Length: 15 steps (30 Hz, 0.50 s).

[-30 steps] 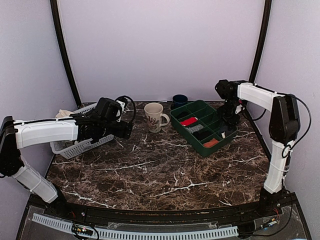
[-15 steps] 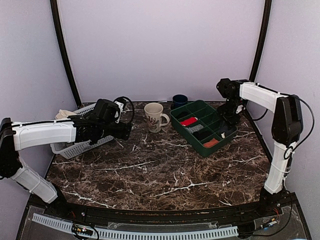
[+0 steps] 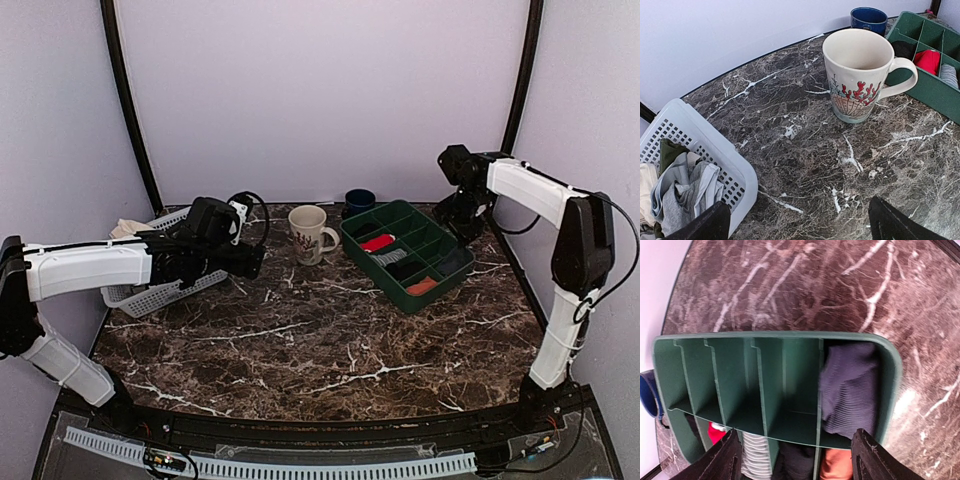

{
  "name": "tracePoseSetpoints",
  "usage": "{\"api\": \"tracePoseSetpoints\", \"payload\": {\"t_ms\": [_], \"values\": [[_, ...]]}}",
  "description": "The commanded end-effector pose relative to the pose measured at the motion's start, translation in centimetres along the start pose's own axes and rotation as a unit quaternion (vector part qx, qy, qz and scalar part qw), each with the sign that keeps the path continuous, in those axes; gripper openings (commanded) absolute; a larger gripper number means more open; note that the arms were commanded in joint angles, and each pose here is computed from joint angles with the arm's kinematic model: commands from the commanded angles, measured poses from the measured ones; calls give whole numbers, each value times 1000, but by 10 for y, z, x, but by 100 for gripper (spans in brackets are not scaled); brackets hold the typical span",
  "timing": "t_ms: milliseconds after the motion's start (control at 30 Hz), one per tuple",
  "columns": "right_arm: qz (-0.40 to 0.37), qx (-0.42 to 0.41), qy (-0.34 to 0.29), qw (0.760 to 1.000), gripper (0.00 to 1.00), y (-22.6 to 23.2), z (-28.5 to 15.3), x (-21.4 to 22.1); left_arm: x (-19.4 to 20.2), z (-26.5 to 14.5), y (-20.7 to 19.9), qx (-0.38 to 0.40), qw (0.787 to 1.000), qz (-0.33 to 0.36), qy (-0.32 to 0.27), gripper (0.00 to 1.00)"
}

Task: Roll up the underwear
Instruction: Adjust the underwear in the storage box.

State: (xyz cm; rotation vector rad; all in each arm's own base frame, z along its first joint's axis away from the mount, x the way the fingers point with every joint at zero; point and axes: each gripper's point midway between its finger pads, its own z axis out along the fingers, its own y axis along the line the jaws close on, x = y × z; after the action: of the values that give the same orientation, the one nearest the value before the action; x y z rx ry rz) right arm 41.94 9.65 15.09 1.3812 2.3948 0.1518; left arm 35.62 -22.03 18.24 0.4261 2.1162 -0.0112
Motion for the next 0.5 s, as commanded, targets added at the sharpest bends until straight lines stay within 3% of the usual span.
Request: {"api": "tracePoseSetpoints", "payload": {"t_ms": [0,467], "values": [[-12,-13,-15,1000,73,16,11,-10,-9,-6,2,0,1000,1,-15,99],[-19,-9,-35,999,71,20,50,-32,-8,-6,3,-2,1000,7,-14,99]]}}
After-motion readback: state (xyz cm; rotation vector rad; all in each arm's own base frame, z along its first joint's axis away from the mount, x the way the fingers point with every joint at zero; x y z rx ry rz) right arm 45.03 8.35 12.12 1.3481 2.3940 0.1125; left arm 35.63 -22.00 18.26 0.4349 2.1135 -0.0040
